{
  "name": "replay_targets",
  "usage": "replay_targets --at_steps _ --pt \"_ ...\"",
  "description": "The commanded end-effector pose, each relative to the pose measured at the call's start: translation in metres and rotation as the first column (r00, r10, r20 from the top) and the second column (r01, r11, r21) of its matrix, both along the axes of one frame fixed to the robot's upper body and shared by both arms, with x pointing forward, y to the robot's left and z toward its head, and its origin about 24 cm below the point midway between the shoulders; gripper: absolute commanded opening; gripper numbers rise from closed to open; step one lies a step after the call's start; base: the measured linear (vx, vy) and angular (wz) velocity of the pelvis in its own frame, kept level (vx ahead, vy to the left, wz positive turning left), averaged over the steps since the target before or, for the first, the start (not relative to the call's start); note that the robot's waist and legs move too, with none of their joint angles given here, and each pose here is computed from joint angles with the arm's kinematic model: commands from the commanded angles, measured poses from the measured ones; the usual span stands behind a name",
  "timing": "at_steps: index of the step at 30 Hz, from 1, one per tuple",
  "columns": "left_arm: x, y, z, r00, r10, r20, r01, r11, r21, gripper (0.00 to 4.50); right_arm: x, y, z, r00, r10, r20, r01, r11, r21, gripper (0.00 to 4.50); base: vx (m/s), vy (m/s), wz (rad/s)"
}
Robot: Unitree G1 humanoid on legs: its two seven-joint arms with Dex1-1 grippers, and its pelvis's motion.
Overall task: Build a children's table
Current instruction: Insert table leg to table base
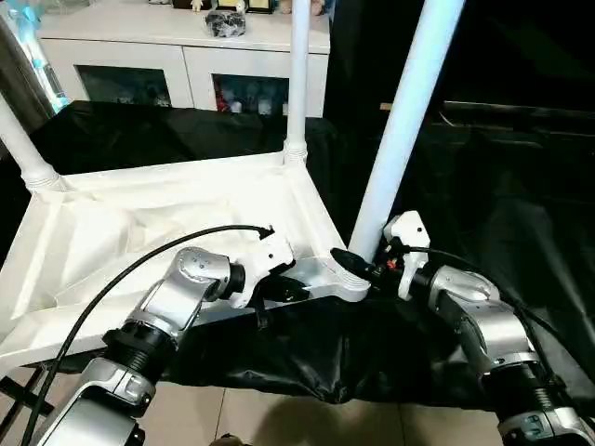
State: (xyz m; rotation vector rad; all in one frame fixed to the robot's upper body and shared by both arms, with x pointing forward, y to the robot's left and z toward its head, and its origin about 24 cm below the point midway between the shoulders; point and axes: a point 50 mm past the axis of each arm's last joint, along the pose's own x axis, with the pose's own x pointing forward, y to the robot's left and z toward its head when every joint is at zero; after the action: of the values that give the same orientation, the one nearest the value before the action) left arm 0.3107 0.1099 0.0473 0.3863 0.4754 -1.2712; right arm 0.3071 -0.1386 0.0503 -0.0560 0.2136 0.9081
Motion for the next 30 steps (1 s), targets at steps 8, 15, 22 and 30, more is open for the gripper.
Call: replay_targets --at_steps 8,15,22,30 --pt "0.000 -0.012 0.018 0.988 -0.146 0.052 0.149 0.988 -0.049 0.00 -0.016 -0.001 -0.027 0.974 0.162 -0.159 -0.164 0.986 0.003 1.93 0.000 0.000 0.00" --pt "0.002 -0.005 0.021 0.985 -0.165 0.049 0.166 0.986 -0.012 0.00 -0.016 -0.004 -0.028 0.963 0.221 -0.157 -0.226 0.974 -0.013 1.93 0.000 0.000 0.00" --pt "0.010 -0.002 0.027 0.991 -0.114 0.068 0.116 0.993 -0.019 0.00 -0.014 -0.006 -0.028 0.961 0.230 -0.151 -0.232 0.973 0.003 1.93 0.000 0.000 0.00" --pt "0.021 -0.011 0.035 0.988 0.096 0.118 -0.090 0.994 -0.059 0.00 0.008 -0.001 -0.037 0.993 -0.059 -0.106 0.054 0.997 -0.052 1.93 -0.007 0.002 -0.01"
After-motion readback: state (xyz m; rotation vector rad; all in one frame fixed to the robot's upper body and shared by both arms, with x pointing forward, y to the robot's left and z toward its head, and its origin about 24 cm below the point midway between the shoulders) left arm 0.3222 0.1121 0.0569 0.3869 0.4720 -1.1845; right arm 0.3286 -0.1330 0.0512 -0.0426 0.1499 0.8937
